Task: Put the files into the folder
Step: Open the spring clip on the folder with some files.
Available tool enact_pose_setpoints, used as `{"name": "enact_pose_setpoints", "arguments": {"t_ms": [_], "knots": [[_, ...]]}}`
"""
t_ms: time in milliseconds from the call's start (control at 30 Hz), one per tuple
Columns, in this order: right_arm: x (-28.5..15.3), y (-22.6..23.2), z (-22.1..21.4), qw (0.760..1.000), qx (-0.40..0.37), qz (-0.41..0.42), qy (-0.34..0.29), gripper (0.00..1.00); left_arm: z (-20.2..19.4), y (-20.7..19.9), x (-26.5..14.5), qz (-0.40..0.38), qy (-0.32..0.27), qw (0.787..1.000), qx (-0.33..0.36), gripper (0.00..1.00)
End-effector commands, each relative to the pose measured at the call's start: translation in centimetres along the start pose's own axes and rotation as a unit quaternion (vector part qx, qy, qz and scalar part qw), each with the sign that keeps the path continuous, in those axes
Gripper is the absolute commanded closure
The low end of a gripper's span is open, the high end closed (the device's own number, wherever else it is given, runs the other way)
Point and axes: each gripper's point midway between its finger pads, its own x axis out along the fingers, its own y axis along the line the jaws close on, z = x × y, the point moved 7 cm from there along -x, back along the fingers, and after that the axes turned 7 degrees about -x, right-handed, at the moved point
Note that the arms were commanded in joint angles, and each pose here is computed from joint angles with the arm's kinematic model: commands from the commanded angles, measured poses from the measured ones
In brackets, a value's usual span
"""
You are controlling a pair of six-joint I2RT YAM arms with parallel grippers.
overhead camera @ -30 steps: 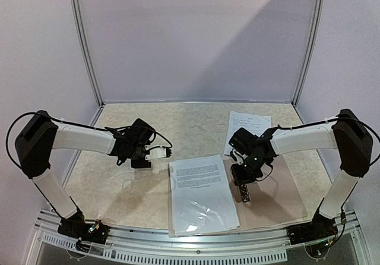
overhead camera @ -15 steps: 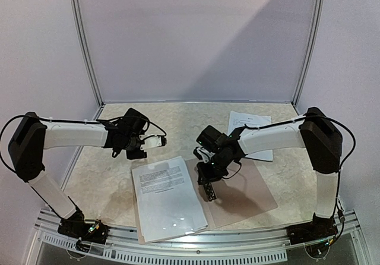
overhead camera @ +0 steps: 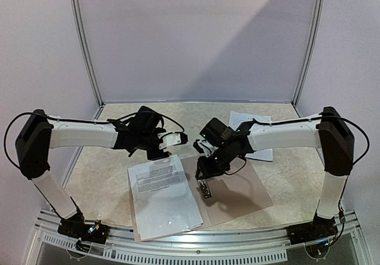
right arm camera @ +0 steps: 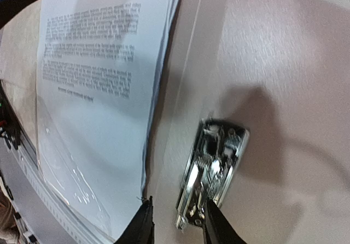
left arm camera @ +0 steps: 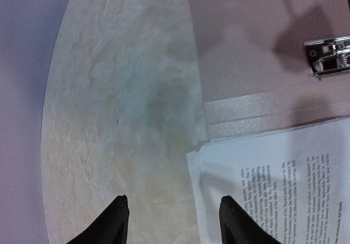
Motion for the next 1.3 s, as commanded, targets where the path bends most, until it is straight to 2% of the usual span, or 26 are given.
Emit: {"name": "enact_pose_setpoints", "arguments": {"t_ms": [0, 233, 367, 500, 833, 1267], "knots": [[-0.8, -1.1, -4.0, 0.998, 0.046, 0.007, 0.039, 0.74, 1.4, -2.9, 1.9, -0.024, -0.039, 0.999, 0.004, 0.42], [-0.2, -0.5, -6.1, 0.992, 0.063, 0.1, 0.036, 0.73, 0.2, -4.6, 4.7, -0.028, -0.025, 0.999, 0.005, 0.42], [0.2, -0.7, -6.6, 0.992, 0.058, 0.105, 0.042, 0.8, -0.6, -5.2, 6.2, -0.024, -0.006, 1.0, 0.011, 0.43], [0.7, -0.8, -6.6, 0.991, 0.054, 0.11, 0.046, 0.84, -0.9, -5.8, 6.2, -0.028, 0.004, 0.999, 0.023, 0.43], [0.9, -1.0, -5.7, 0.991, 0.052, 0.119, 0.028, 0.83, -1.1, -6.5, 6.3, -0.036, 0.016, 0.999, 0.034, 0.43], [2.8, -2.3, -7.0, 0.99, 0.069, 0.111, 0.053, 0.9, -1.4, -6.5, 6.3, -0.026, 0.025, 0.998, 0.044, 0.44]]}}
